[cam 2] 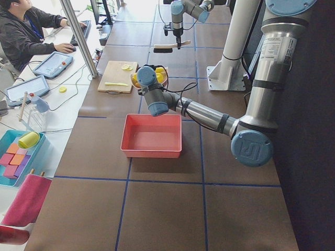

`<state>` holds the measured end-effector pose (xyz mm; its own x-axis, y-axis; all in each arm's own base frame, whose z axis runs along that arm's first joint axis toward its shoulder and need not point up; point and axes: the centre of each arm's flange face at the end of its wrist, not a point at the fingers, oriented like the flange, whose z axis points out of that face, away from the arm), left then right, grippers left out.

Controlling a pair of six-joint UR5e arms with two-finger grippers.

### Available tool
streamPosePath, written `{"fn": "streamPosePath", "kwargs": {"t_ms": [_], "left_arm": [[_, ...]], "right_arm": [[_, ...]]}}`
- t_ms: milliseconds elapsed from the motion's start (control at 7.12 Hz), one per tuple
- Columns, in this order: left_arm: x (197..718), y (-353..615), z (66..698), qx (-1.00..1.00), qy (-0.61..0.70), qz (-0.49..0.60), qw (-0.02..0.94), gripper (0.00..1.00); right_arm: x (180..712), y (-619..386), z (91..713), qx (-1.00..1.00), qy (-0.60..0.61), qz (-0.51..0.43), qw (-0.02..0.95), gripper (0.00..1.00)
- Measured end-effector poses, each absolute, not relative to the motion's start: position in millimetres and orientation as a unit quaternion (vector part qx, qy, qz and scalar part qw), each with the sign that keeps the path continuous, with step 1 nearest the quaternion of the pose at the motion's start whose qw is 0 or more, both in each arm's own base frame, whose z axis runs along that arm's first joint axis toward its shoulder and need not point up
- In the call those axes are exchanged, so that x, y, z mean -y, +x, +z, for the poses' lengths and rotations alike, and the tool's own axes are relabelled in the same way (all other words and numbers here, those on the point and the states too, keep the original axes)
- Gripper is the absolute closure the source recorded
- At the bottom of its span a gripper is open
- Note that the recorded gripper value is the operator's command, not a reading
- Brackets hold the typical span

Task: Sweep and dump trash into bin
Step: 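Lift the loaded dustpan with the left gripper and carry it over the pink bin, then tilt the dustpan with the left gripper to dump items into the bin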

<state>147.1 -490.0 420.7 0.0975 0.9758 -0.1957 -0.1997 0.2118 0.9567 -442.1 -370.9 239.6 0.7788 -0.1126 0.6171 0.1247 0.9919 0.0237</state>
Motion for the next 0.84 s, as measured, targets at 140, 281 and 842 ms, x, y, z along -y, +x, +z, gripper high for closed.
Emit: {"fn": "streamPosePath", "kwargs": {"t_ms": [140,281,842], "left_arm": [[485.2,109.1,458.9,-0.472,0.412,0.476,0.617,1.00],[483.0,74.8,497.4,-0.471,0.415,0.475,0.617,1.00],[465.7,12.0,575.0,-0.451,0.430,0.461,0.632,1.00]], "right_arm": [[372.9,-441.6,240.9,0.322,-0.003,-0.062,0.945,1.00],[374.0,-441.1,241.5,0.320,0.001,-0.061,0.945,1.00],[374.7,-441.0,241.0,0.318,0.006,-0.061,0.946,1.00]]}}
